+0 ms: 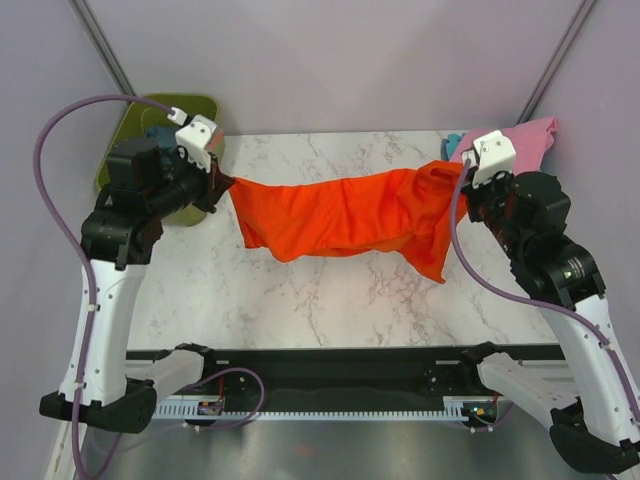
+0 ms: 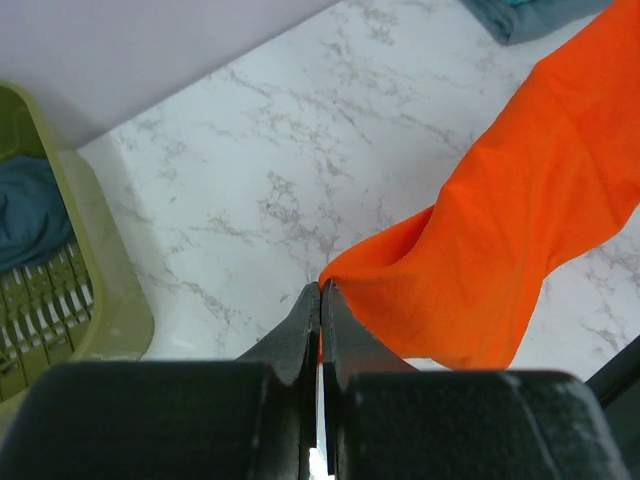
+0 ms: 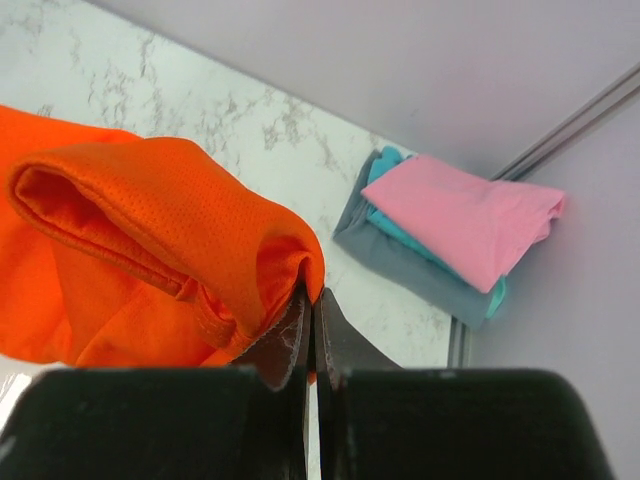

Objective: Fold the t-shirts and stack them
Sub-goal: Flatten the tshirt out

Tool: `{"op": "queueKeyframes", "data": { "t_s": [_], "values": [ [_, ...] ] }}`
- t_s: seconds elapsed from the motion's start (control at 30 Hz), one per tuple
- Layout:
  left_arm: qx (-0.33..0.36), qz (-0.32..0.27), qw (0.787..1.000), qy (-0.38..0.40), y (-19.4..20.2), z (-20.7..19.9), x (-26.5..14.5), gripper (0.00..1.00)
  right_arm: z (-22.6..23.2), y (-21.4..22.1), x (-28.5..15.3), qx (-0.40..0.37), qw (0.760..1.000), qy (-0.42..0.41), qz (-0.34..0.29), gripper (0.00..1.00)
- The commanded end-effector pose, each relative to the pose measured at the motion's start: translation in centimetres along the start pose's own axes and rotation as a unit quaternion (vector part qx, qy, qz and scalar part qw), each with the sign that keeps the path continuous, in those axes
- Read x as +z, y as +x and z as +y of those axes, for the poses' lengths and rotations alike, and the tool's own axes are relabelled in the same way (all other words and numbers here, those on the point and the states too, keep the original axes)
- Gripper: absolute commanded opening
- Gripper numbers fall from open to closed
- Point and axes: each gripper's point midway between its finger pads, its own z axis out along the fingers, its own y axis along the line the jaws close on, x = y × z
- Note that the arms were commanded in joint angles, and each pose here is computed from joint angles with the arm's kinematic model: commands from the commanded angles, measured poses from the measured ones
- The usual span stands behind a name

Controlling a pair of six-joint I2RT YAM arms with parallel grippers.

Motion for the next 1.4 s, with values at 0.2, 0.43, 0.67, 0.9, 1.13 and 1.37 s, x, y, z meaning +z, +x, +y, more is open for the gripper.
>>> {"op": "queueKeyframes", "data": {
  "t_s": [0.2, 0.43, 0.67, 0.9, 1.13, 1.37],
  "values": [
    [-0.077, 0.197, 0.977, -0.039, 12.7, 4.0, 9.9, 0.02, 6.8, 10.2, 4.7, 0.049, 0.987, -0.09, 0.124, 0.0],
    [-0.098, 0.257, 0.959, -0.063, 16.9, 8.0, 18.7, 0.02, 7.7, 13.6, 12.6, 0.046, 0.982, -0.087, 0.163, 0.0],
    [-0.112, 0.24, 0.958, -0.111, 14.7, 12.3, 25.1, 0.23, 1.1, 17.4, 20.0, 0.097, 0.973, -0.002, 0.21, 0.1],
    [-0.117, 0.231, 0.96, -0.107, 13.5, 10.1, 19.8, 0.63, -1.7, 15.3, 19.5, 0.077, 0.978, 0.039, 0.191, 0.95],
    [-0.172, 0.275, 0.944, 0.056, 16.6, 2.1, 17.0, 0.66, 2.3, 14.4, 17.1, 0.106, 0.976, -0.05, 0.183, 0.97],
    [-0.109, 0.374, 0.919, 0.06, 22.3, 0.1, 17.9, 0.6, 7.2, 17.0, 17.1, 0.106, 0.96, -0.151, 0.213, 0.94]
  ]
}}
